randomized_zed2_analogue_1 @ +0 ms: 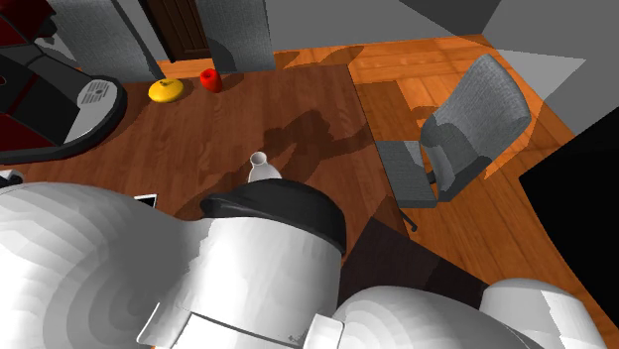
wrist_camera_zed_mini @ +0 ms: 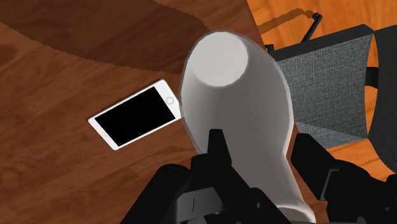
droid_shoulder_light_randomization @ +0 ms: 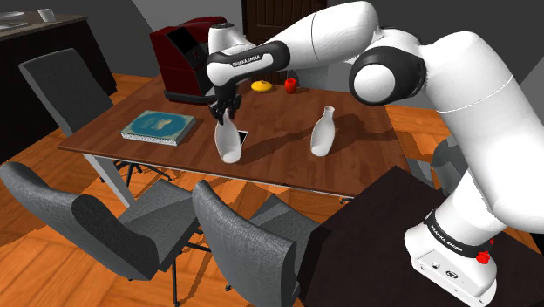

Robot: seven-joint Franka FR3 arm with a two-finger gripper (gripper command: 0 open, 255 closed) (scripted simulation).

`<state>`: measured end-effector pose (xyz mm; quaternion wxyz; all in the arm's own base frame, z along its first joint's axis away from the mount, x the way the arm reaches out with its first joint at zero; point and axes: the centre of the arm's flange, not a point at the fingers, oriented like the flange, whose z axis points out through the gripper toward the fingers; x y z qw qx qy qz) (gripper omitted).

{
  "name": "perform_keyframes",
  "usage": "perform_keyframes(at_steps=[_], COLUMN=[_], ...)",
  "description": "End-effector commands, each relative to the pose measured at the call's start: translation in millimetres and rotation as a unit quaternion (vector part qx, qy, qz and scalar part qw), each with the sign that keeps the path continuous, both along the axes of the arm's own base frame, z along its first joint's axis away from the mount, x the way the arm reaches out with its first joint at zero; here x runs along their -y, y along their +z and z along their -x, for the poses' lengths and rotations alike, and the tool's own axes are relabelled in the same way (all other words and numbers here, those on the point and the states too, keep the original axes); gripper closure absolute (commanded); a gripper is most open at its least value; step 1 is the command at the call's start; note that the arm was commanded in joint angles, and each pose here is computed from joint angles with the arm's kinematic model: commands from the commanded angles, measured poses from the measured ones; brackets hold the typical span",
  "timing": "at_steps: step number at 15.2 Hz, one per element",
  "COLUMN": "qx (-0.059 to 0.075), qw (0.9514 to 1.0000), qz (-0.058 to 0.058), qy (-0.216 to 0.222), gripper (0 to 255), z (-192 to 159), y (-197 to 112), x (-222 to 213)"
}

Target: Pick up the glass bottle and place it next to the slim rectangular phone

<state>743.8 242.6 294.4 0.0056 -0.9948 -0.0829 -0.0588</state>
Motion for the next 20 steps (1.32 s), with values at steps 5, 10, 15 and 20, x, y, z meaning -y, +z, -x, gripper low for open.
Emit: perform_keyframes(at_steps=[5, 10, 15, 20], qx=[0.001, 0.001, 0.001, 0.001], qw=[1.0000, 1.0000, 1.0000, 1.0000], qz=[0.000, 0.000, 0.000, 0.000], qy=[0.000, 0.000, 0.000, 0.000], gripper=[255, 255, 0, 0], z=[0, 0, 0, 6], y=[-20, -20, -20, 29], x=[0, 0, 0, 1])
